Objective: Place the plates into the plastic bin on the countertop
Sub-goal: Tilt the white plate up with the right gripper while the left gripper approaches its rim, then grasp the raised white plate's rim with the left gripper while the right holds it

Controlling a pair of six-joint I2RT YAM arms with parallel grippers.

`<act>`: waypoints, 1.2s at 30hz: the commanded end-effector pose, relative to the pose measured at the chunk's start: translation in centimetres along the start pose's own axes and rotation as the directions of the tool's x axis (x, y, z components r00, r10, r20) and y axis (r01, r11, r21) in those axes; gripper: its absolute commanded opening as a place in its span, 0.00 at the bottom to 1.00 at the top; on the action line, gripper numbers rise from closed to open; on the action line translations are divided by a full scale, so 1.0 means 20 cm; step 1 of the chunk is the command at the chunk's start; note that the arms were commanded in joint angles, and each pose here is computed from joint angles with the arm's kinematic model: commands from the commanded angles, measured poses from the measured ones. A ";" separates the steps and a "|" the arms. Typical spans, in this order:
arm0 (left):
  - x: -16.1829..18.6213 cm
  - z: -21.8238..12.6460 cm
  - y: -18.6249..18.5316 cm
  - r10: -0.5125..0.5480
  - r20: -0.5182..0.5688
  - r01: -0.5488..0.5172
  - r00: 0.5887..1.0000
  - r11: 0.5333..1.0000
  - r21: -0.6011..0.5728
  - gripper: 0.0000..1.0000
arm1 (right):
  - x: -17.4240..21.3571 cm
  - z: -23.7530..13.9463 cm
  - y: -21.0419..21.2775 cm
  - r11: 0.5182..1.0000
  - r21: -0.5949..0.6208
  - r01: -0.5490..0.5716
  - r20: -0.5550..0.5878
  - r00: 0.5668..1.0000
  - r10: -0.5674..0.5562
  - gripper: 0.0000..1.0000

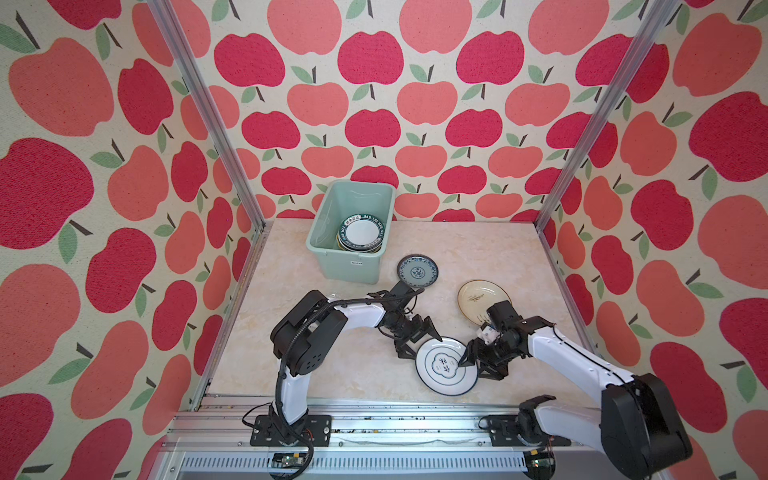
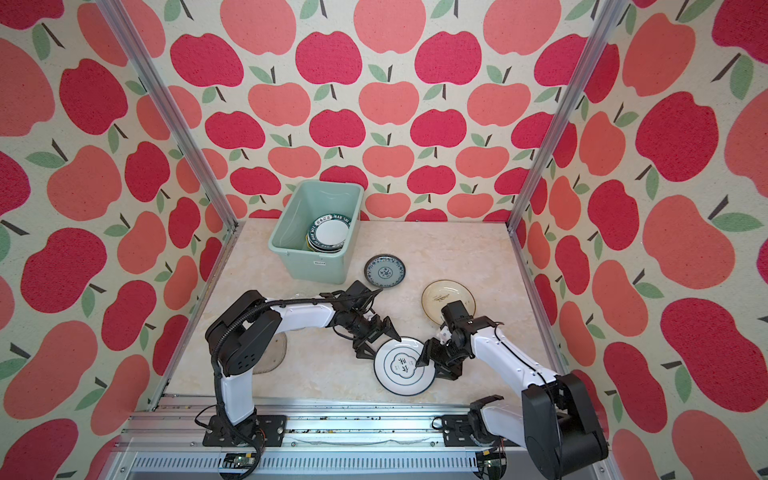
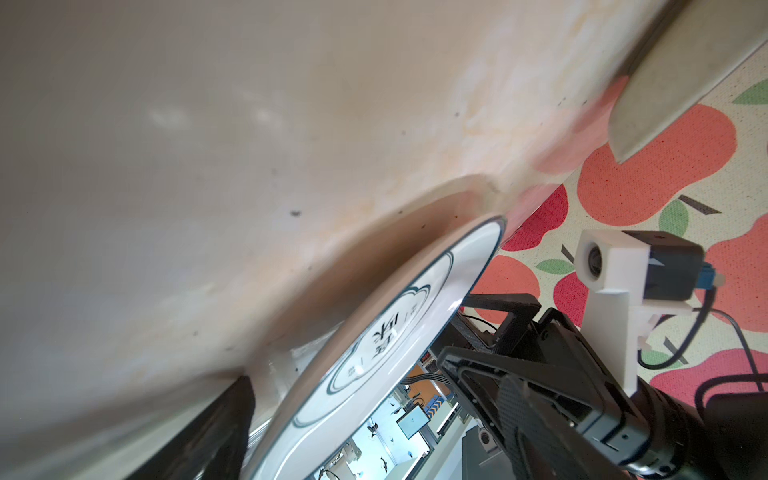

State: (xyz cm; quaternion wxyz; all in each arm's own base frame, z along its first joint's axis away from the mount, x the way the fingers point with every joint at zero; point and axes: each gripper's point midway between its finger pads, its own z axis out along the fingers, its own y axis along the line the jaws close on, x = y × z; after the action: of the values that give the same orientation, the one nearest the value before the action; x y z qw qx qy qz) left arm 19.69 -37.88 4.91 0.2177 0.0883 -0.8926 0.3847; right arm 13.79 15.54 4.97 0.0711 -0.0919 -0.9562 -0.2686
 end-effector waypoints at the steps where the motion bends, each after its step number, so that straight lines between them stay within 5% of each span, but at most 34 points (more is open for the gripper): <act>1: 0.05 0.03 -0.10 0.059 -0.041 -0.057 0.997 0.998 0.041 0.94 | -0.04 -0.05 0.23 0.975 -0.206 0.083 0.043 0.996 -0.076 0.58; 13: 0.05 0.03 -0.09 0.056 -0.044 -0.055 0.997 0.998 0.040 0.94 | -0.08 -0.08 0.30 0.958 -0.269 0.097 0.090 0.993 -0.075 0.47; 36: 0.05 -0.02 -0.13 0.083 -0.009 -0.082 0.997 0.995 0.047 0.94 | -0.08 -0.12 0.29 0.960 -0.265 0.088 0.124 0.991 -0.057 0.03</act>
State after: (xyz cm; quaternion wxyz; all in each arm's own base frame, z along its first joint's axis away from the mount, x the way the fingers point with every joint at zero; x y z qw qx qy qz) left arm 19.38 -38.50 5.40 0.2188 0.0693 -0.8897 0.3948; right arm 17.35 18.77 8.75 -0.0016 -0.1121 -0.9135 -0.3911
